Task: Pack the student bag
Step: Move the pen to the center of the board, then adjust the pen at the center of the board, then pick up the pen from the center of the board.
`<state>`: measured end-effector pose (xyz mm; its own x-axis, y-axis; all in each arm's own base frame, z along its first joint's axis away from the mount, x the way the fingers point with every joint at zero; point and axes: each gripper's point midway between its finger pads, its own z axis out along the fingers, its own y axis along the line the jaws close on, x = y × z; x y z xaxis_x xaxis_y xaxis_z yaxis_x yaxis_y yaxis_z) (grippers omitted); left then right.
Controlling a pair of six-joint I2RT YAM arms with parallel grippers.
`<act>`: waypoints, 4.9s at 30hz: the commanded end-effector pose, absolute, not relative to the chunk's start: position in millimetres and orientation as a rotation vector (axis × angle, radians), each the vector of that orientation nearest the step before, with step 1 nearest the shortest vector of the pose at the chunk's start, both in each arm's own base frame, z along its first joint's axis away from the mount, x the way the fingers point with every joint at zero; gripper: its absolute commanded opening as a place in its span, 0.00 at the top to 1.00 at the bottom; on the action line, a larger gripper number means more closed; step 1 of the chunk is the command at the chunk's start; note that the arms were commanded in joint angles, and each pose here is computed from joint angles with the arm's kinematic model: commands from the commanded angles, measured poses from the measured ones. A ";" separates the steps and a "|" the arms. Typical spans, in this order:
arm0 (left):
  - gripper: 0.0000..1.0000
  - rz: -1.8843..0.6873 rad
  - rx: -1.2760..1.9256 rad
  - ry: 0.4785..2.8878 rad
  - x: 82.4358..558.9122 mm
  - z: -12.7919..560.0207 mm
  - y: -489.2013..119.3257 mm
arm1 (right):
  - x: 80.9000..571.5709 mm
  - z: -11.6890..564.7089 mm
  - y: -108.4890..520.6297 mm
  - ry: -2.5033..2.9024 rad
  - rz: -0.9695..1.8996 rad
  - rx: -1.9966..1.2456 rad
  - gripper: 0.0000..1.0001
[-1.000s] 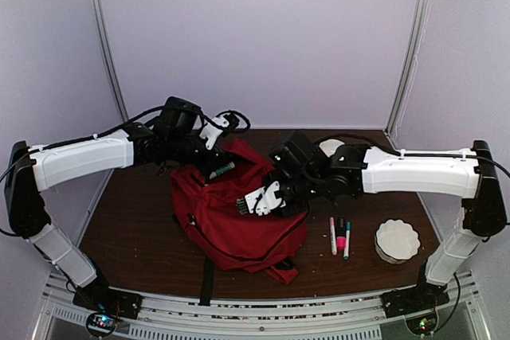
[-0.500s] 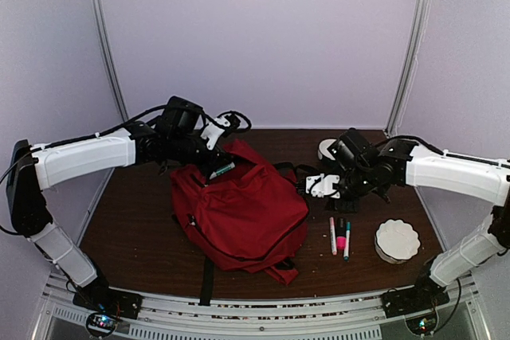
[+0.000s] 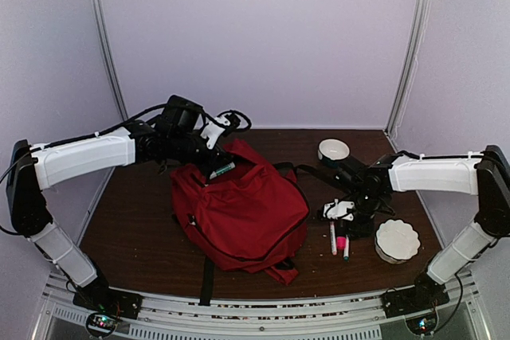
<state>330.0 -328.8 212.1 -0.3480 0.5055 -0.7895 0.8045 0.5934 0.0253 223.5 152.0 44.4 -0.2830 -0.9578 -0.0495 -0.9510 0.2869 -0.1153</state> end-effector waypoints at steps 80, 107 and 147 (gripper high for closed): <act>1.00 -0.545 1.028 1.929 333.0 246.6 -341.8 | 244.0 34.5 175.6 2.471 -0.177 -1.654 0.45; 1.00 -0.522 1.024 1.924 334.3 248.3 -338.9 | 246.5 48.0 145.7 1.654 -0.422 -2.575 0.54; 1.00 -0.533 1.030 1.916 332.4 250.5 -339.7 | 197.8 14.5 162.9 1.928 -0.200 -2.554 0.90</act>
